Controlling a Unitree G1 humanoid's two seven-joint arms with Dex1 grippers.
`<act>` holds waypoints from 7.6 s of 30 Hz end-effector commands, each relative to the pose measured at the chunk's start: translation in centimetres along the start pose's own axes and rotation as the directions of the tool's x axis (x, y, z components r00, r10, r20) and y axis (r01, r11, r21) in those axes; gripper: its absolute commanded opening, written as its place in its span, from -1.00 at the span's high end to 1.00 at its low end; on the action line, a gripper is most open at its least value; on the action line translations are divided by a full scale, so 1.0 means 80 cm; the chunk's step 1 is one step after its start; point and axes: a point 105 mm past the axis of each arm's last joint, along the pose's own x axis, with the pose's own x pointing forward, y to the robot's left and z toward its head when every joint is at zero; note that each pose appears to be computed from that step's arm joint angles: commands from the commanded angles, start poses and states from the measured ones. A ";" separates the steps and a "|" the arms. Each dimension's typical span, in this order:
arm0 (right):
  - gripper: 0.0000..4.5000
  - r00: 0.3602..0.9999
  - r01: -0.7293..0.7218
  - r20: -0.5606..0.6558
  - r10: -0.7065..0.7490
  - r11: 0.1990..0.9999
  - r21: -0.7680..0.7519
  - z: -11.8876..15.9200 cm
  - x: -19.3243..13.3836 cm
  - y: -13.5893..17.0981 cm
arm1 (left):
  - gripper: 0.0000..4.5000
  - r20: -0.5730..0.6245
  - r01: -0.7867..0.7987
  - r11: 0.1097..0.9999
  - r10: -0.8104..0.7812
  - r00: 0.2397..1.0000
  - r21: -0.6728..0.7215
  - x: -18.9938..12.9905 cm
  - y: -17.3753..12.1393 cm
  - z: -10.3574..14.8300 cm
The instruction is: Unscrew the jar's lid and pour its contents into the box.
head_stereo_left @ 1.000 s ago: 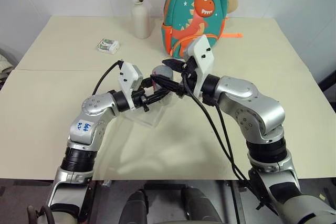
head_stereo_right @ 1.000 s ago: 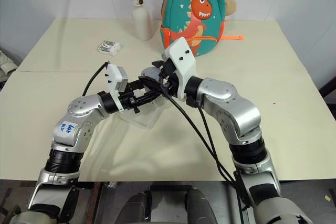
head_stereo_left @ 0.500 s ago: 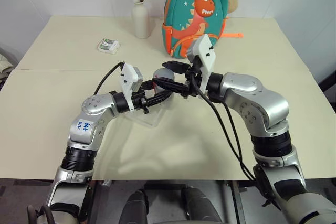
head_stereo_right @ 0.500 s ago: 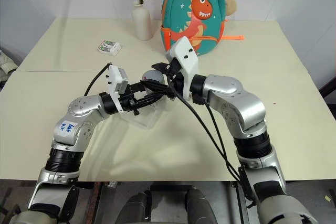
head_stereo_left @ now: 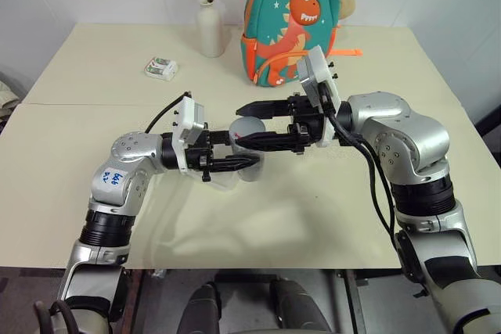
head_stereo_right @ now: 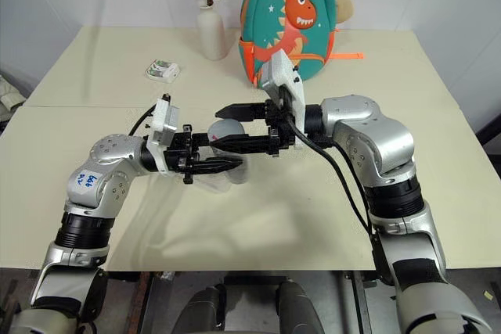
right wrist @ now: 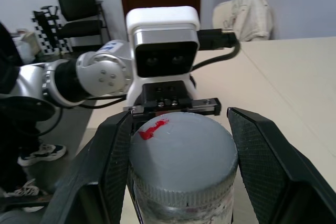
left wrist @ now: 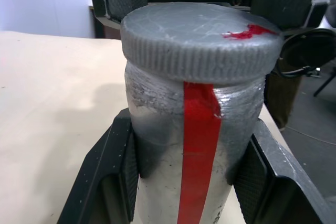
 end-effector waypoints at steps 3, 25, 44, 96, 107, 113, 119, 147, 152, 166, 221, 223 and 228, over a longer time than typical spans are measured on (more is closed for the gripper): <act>-0.12 0.999 0.030 0.021 -0.029 0.999 -0.038 0.015 -0.010 -0.004 | 0.13 0.024 0.088 0.994 -0.090 0.996 0.061 0.009 -0.011 0.014; -0.99 0.995 0.081 0.066 -0.079 0.996 -0.029 0.022 -0.022 -0.002 | 0.13 -0.034 -0.012 0.998 0.014 0.999 0.054 -0.019 -0.001 0.000; -0.99 0.987 0.160 -0.007 -0.160 0.987 -0.019 0.002 0.022 -0.012 | 0.13 -0.004 -0.002 0.998 0.003 1.000 0.057 0.003 0.003 0.006; -0.99 0.990 0.136 -0.018 -0.137 0.990 -0.026 0.006 0.019 0.001 | 0.13 -0.005 -0.006 0.999 0.007 1.000 0.031 0.001 0.000 -0.001; -0.99 0.982 0.191 -0.003 -0.191 0.980 -0.048 0.010 -0.010 -0.013 | 0.13 -0.007 -0.013 0.999 0.013 1.000 0.031 -0.001 0.001 -0.001; -0.99 0.980 0.196 -0.009 -0.197 0.979 -0.049 0.012 -0.021 -0.012 | 0.13 -0.009 -0.014 0.999 0.015 1.000 0.031 -0.002 0.001 -0.001; -0.99 0.974 0.221 -0.029 -0.223 0.974 -0.043 0.007 -0.036 -0.017 | 0.13 -0.009 -0.016 0.999 0.016 1.000 0.034 -0.002 0.002 -0.001; -0.99 0.991 0.136 0.004 -0.136 0.991 0.012 0.003 0.006 -0.003 | 0.13 -0.001 -0.019 0.999 0.019 1.000 0.034 0.000 0.003 -0.001; -0.99 0.988 0.152 -0.006 -0.152 0.988 0.012 -0.001 0.008 -0.006 | 0.13 0.003 -0.019 0.999 0.019 1.000 0.033 0.001 0.002 0.001; -0.99 0.975 0.217 -0.058 -0.216 0.976 0.011 -0.014 -0.024 -0.020 | 0.13 0.000 -0.024 0.999 0.024 1.000 0.033 -0.001 0.002 0.001; -0.99 1.000 0.020 0.000 -0.020 0.998 0.062 0.003 0.002 0.005 | 0.13 0.000 -0.025 0.999 0.025 1.000 0.033 -0.003 0.003 0.000; -0.99 1.000 0.020 -0.006 -0.020 0.998 0.061 0.001 0.006 0.004 | 0.13 -0.001 -0.026 0.999 0.026 1.000 0.033 -0.004 0.002 0.000; -0.99 1.000 0.027 -0.012 -0.027 0.998 0.058 -0.002 0.008 0.002 | 0.13 -0.002 -0.029 0.999 0.029 1.000 0.032 -0.004 0.002 0.001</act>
